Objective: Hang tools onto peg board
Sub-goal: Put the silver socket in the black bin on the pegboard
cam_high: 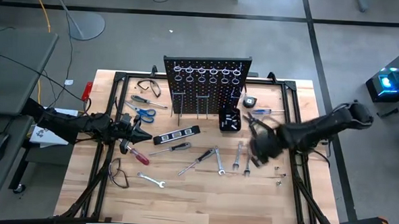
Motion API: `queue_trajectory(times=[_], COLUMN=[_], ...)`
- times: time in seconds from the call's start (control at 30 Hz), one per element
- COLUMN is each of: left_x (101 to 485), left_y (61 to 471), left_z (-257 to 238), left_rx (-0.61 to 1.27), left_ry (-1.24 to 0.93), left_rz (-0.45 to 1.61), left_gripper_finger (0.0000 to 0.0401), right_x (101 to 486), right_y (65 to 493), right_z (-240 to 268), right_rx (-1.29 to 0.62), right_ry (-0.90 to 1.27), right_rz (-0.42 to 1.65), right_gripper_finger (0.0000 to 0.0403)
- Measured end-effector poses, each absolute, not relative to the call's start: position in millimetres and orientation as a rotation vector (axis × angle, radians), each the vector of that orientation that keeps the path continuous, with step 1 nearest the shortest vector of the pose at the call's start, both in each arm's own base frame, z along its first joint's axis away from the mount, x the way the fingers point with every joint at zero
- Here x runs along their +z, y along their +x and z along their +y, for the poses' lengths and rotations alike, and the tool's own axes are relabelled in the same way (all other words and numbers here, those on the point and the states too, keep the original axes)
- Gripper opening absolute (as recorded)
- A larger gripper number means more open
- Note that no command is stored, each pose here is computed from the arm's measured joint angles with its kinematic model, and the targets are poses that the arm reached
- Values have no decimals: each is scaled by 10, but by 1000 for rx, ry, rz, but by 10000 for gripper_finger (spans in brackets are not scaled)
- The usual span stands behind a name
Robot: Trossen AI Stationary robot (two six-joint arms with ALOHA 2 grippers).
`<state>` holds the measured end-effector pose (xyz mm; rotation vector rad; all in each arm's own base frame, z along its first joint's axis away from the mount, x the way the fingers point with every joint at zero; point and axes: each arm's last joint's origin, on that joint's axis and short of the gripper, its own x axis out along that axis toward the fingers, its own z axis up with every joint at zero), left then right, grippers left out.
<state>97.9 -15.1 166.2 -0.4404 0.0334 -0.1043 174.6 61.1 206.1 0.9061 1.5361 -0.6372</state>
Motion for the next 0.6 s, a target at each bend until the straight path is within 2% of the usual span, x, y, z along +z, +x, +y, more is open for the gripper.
queue_trajectory(times=[0.13,0.33,0.6], left_x=[1662,1662,1662], left_y=[979,979,979], left_z=[-151,-151,-151], left_rx=[-105,-104,-104], left_ry=[-440,-440,-440], left_rz=[34,34,34], left_gripper_finger=[0,0,0], right_x=[1830,1649,1379], right_y=[1512,1320,1280], right_z=[891,933,850], right_rx=[-721,-971,-985], right_ry=[973,978,1048], right_rz=[1640,1563,1504], right_gripper_finger=[200,201,200])
